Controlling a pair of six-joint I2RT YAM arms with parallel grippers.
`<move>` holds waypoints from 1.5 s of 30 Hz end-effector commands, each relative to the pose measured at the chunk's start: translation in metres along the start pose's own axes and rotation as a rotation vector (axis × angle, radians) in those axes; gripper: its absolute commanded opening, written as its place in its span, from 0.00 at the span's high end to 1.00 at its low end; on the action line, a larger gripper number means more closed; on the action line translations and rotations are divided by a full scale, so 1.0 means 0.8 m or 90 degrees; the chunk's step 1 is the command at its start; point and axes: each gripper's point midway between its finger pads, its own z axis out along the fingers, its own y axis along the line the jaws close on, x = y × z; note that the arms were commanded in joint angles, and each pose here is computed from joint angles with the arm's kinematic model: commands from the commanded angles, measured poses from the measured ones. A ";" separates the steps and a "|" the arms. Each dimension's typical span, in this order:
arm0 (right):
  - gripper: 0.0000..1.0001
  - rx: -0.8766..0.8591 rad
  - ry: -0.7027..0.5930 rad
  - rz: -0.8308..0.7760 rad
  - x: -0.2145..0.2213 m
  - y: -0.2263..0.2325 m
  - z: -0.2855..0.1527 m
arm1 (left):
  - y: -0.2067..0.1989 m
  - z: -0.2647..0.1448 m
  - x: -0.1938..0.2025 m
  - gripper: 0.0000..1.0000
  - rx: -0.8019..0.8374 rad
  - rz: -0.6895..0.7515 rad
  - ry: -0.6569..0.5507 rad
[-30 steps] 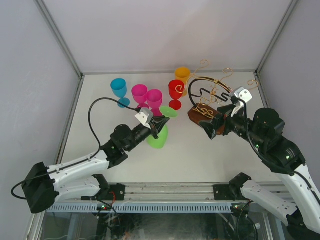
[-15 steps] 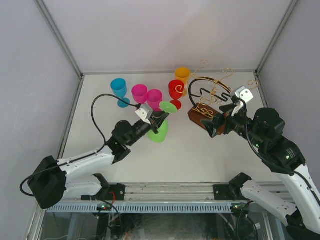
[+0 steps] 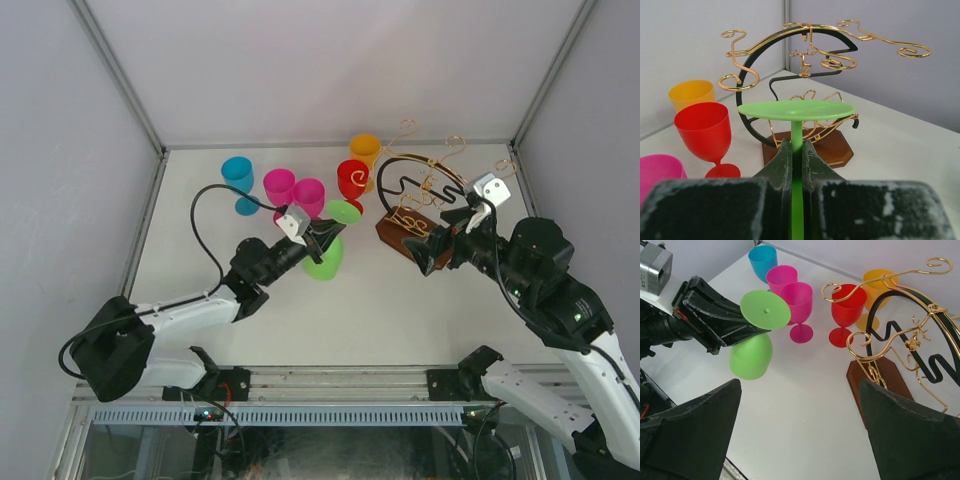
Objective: Place the wine glass upside down on the wine glass rack
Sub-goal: Turn the wine glass upside down at the wine rack.
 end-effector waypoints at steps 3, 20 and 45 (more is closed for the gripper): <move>0.00 0.025 -0.068 -0.015 -0.035 -0.008 -0.013 | -0.005 0.021 -0.062 1.00 0.022 0.000 -0.122; 0.00 0.050 -0.058 -0.018 -0.015 -0.018 -0.016 | -0.006 0.049 -0.054 1.00 0.061 -0.039 -0.154; 0.00 0.131 -0.146 -0.018 -0.038 -0.043 -0.058 | -0.027 0.114 -0.058 1.00 0.094 -0.066 -0.182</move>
